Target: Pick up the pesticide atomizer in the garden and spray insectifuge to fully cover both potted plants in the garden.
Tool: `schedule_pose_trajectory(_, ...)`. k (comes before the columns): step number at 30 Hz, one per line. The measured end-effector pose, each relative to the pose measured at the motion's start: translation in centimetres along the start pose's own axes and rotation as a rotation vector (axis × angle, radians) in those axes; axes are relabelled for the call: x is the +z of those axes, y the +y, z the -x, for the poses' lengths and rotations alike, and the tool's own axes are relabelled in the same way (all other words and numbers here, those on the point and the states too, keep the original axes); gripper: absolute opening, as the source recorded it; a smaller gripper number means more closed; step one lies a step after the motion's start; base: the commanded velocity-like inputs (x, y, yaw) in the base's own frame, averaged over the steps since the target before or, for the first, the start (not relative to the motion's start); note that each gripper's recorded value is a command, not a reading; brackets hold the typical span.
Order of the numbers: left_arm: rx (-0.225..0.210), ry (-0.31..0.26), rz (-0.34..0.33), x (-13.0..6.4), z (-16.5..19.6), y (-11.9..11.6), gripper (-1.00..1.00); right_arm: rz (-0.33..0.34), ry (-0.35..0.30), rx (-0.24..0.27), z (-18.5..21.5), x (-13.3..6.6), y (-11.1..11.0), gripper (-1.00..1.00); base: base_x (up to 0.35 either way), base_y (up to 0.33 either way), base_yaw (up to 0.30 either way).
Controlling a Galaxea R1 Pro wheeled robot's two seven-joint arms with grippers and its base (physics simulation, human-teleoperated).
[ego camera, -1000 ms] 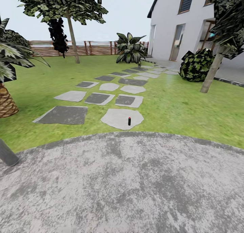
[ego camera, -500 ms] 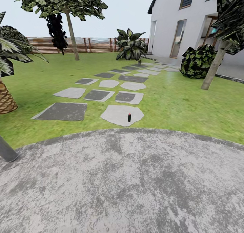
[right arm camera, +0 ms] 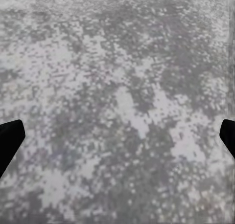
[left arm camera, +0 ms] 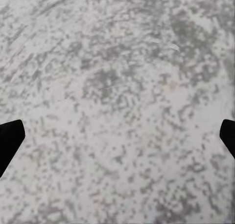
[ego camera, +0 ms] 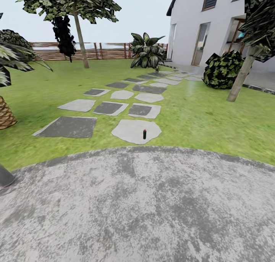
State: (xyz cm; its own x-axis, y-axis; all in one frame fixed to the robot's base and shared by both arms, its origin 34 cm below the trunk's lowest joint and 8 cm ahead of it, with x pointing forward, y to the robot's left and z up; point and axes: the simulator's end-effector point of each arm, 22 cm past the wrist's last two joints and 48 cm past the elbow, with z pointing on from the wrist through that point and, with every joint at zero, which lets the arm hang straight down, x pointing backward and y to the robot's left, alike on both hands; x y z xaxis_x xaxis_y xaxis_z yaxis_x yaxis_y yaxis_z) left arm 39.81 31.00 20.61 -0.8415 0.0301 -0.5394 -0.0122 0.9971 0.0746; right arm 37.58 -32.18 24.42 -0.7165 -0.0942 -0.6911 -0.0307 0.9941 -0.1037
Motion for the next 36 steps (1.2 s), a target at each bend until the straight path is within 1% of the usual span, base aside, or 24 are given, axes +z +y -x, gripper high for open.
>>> schedule_pose_trajectory(6, 0.000, -0.009, 0.000, -0.1, 0.4, 0.0, 1.00, -0.002, -0.009, 0.000, 0.4, 0.0, -0.1, 1.00, 0.222, -0.206, 0.017)
schedule_pose_trajectory(18, -0.001, -0.027, 0.002, -0.2, 1.2, 0.1, 1.00, -0.004, -0.027, 0.001, 1.1, 0.0, -0.1, 1.00, 0.177, -0.234, 0.081)
schedule_pose_trajectory(36, -0.001, -0.037, 0.003, -0.3, 1.7, 0.2, 1.00, -0.001, -0.035, -0.003, 1.5, 0.0, -0.2, 1.00, 0.153, -0.249, 0.003)
